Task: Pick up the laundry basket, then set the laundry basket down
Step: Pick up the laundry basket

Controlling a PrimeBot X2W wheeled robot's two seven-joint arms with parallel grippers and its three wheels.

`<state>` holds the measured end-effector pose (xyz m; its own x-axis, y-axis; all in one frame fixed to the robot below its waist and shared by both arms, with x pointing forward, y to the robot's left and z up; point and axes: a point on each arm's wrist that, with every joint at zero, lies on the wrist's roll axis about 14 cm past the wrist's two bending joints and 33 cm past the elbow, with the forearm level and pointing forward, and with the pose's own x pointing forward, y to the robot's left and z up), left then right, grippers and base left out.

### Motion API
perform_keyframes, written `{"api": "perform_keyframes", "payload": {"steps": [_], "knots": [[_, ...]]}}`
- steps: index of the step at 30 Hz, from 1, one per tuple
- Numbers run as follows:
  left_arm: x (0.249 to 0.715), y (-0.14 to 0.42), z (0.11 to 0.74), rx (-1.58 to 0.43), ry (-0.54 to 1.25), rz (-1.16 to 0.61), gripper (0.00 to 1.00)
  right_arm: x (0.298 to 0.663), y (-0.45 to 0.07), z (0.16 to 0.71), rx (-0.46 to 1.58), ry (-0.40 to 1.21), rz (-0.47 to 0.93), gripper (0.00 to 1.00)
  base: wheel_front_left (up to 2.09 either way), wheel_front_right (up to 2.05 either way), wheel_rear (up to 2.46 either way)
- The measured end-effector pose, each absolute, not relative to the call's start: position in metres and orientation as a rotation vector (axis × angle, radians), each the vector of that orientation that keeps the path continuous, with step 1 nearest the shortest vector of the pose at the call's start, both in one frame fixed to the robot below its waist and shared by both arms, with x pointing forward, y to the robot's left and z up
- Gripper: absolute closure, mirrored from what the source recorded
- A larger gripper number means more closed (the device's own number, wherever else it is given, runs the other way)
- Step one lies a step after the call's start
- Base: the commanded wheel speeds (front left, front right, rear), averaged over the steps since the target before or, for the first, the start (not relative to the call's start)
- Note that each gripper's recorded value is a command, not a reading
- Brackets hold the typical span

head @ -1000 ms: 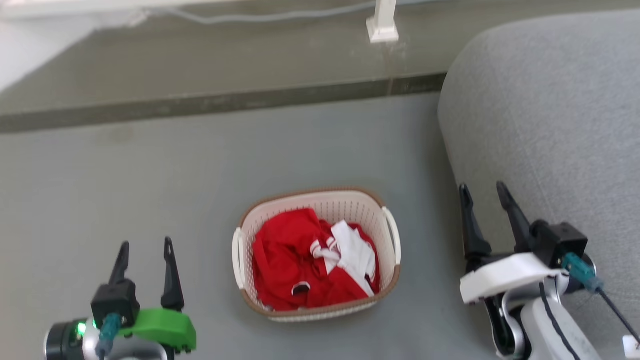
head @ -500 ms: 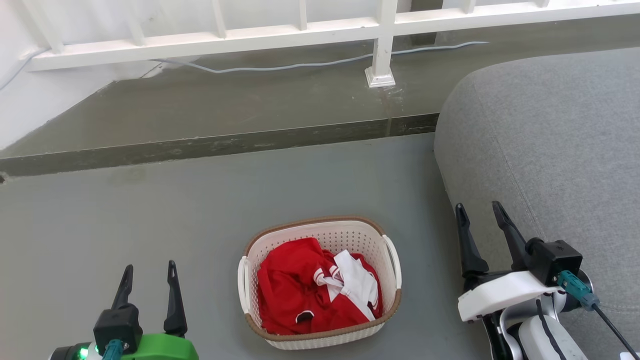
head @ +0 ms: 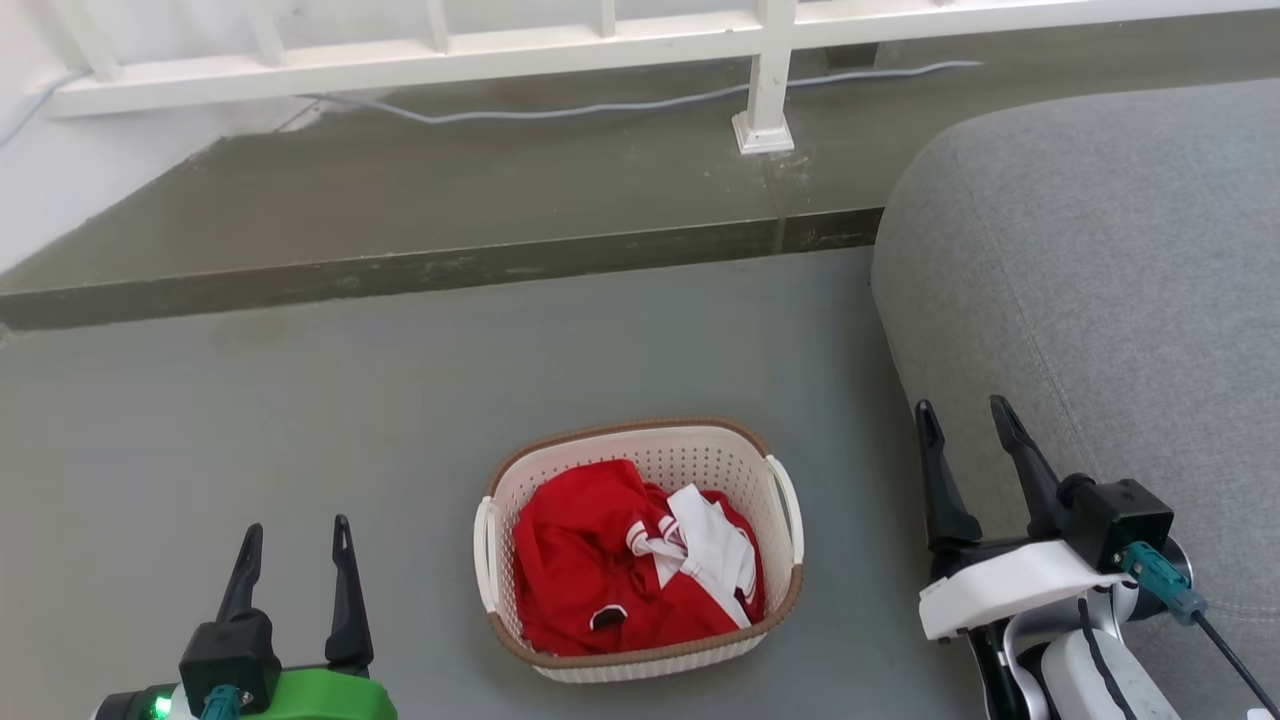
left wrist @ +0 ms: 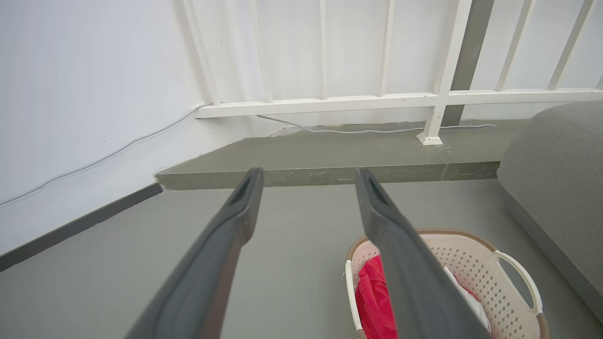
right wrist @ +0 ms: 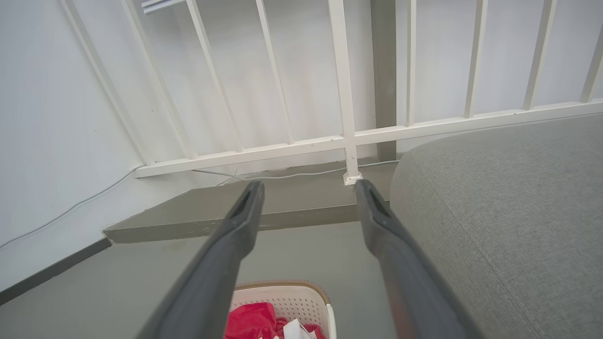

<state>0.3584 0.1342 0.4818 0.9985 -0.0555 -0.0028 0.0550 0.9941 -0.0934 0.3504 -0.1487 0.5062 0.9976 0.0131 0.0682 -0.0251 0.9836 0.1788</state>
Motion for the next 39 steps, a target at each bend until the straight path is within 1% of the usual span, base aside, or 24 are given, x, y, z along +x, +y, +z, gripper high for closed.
{"api": "perform_keyframes", "payload": {"steps": [11,18,39], "knots": [[0.364,0.134,0.468,-0.096,0.048,-0.051,0.00,0.357,-0.150,0.494,0.167,-0.029,0.013,0.00,0.00,0.00,0.00],[0.376,0.126,0.441,-0.101,0.124,-0.068,0.00,0.384,-0.155,0.487,0.146,-0.014,0.008,0.00,0.00,0.00,0.00],[0.428,0.110,0.338,-0.096,0.387,-0.097,0.00,0.433,-0.158,0.365,0.103,0.304,0.012,0.00,0.00,0.00,0.00]]}}
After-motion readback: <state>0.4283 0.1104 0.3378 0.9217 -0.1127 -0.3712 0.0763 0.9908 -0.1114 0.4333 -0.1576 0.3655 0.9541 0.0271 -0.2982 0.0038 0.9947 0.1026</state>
